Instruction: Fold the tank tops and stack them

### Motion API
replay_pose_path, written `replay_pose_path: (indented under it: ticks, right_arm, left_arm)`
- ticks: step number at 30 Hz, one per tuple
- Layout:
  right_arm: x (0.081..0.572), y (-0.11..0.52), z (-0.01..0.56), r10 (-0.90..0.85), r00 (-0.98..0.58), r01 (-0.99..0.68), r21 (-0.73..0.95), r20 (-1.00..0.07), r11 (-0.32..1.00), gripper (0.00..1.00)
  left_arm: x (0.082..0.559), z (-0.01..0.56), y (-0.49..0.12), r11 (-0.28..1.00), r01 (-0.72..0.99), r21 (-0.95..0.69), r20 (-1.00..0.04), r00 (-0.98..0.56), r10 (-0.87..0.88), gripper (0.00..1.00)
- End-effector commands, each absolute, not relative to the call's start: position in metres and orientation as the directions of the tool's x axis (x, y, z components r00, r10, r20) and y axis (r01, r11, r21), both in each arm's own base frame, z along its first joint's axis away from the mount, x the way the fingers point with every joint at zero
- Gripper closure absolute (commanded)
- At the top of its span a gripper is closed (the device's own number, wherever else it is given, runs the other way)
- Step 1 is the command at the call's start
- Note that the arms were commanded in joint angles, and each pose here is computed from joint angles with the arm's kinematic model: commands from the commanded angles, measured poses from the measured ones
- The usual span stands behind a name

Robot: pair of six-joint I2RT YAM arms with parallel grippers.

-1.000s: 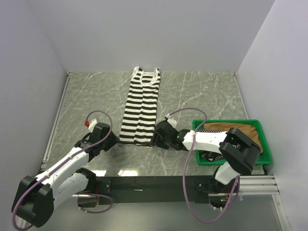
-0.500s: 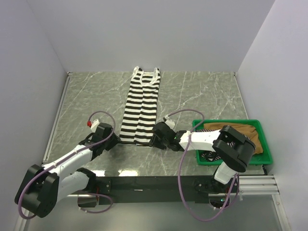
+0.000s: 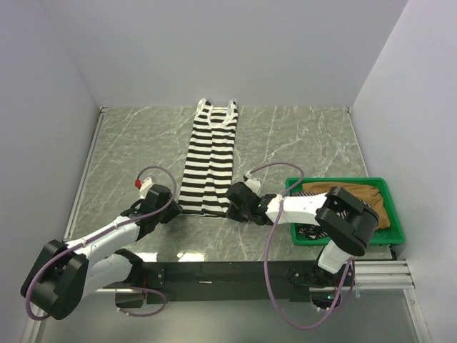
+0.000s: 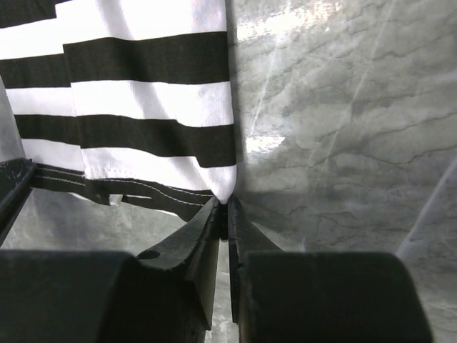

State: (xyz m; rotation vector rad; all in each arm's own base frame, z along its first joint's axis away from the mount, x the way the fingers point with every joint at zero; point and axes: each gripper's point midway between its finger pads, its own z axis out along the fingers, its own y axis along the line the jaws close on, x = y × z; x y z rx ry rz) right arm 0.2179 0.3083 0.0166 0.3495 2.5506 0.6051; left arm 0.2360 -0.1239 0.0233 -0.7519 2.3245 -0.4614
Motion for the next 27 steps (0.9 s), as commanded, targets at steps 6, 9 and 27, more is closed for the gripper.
replay_pose_path:
  ticks: [6,9,27]
  right_arm:
    - [0.218,0.289,0.024,0.285,-0.834,0.096,0.386,-0.472,0.918,0.94]
    - [0.213,0.282,0.023,0.257,-0.841,0.078,0.363,-0.476,0.929,0.98]
    - [0.169,0.279,0.092,0.162,-0.811,-0.075,0.374,-0.562,0.924,1.00]
  left_arm:
    - [0.202,0.000,-0.139,0.819,-0.392,-0.419,-0.422,-0.714,-0.558,0.75]
    - [0.195,0.004,-0.148,0.826,-0.376,-0.420,-0.417,-0.728,-0.544,0.89]
    - [0.169,0.089,-0.182,0.787,-0.261,-0.559,-0.435,-0.717,-0.546,0.99]
